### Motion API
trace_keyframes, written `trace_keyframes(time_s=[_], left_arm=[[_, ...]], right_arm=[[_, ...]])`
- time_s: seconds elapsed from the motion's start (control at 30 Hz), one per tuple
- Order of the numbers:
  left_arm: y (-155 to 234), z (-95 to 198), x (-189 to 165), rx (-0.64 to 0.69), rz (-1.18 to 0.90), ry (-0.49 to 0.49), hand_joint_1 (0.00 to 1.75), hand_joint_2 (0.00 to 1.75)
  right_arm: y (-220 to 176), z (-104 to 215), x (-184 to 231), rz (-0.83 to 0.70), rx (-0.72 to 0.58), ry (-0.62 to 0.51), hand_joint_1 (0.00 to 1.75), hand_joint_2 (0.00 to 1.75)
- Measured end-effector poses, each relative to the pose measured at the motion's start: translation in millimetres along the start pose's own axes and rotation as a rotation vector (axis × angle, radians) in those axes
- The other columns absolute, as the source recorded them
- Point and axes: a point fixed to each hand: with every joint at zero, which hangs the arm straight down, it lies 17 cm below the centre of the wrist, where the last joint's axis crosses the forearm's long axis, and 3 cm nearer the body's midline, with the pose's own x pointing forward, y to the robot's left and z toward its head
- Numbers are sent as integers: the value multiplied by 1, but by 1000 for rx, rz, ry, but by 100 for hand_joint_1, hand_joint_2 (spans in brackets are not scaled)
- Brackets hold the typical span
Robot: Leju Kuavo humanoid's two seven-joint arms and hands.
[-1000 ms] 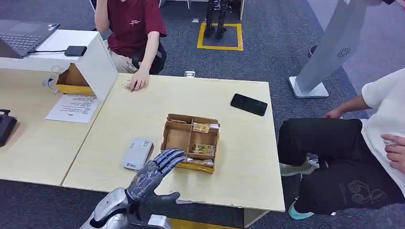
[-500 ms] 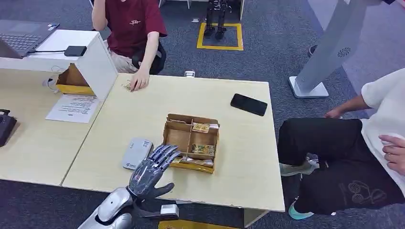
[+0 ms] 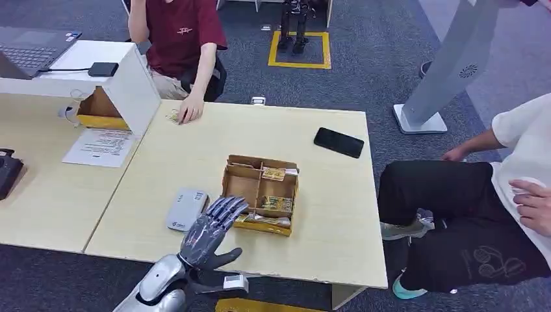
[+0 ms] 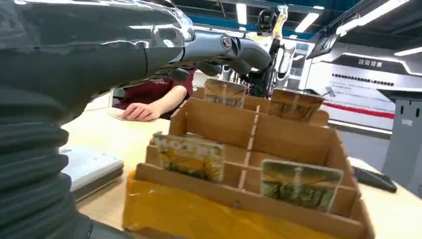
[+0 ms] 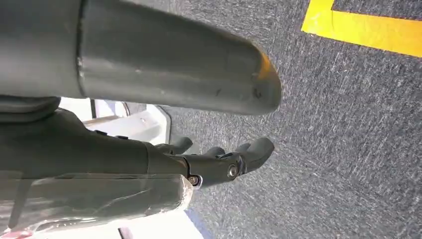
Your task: Pass the card to the sensor for recognition and then transmit it.
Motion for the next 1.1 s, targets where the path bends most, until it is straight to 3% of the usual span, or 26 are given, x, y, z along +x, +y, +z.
trace_keyframes(time_s=[0.27,1.1], left_arm=[[12,-22,-2,46,-22,13,0,175],[-6,-17,-31,19,-54,97,0,175]], right_arm=[[0,0,2,5,-1,-10,0,0],[0,0,2,17,0,-14,0,0]])
